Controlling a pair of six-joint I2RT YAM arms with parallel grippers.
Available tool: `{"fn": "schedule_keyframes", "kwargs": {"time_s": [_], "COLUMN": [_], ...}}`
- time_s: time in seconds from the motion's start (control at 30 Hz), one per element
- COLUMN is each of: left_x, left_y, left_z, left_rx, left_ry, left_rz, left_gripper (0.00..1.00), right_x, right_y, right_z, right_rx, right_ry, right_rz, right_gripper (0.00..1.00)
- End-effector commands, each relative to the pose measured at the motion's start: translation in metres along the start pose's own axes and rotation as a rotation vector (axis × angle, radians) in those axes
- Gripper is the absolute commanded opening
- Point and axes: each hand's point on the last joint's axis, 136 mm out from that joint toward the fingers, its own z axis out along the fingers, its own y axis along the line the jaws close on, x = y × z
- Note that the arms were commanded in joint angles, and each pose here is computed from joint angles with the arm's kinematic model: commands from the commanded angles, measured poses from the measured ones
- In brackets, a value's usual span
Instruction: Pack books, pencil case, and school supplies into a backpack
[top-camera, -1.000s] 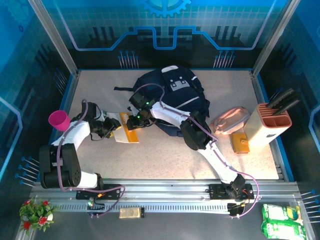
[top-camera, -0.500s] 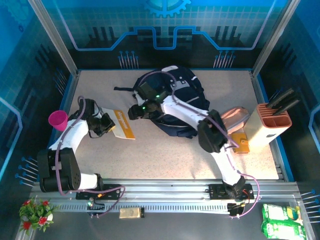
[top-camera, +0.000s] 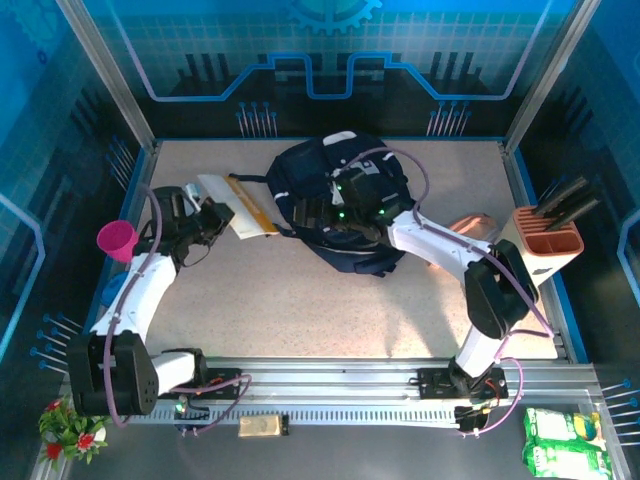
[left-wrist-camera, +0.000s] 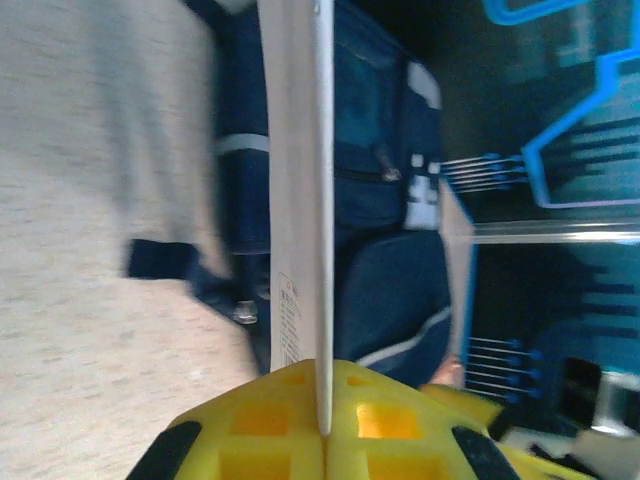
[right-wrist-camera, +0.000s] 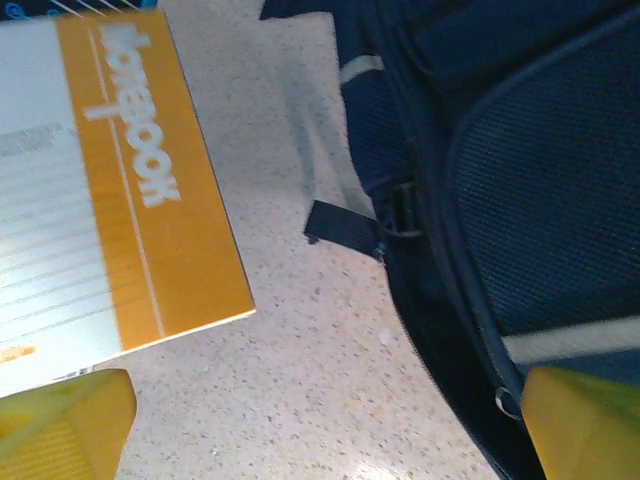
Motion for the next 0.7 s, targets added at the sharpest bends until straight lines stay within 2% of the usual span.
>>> {"fn": "schedule_keyframes", "kwargs": {"time_s": [0.0, 0.3, 0.57, 0.67], "left_x": [0.001, 0.019, 0.023, 0.026], "left_y": [-0.051, -0.113, -0.142, -0.149], "left_z": [0.017, 0.060, 0.073, 0.075], "left_rx": [0.188, 0.389, 0.491, 0.512], "left_ry": [-0.010, 0.035, -0.013, -0.014], "left_rz": [-0.019, -0.043, -0.068, -0.072], "left_gripper": [0.00, 0.00, 0.00, 0.00], "right_x": [-0.042, -0.066, -0.067, -0.069], "right_y": [0.017, -0.007, -0.018, -0.013], "right_z": [-0.026, -0.052, -0.059, -0.055], "right_rx": [-0.105, -0.278, -0.290, -0.339], "right_ry": [-0.186, -0.302, -0.310, -0.294], "right_rz": [0.068, 0.296, 0.427, 0.473], "right_gripper": [1.00, 1.00, 1.00, 0.99]}}
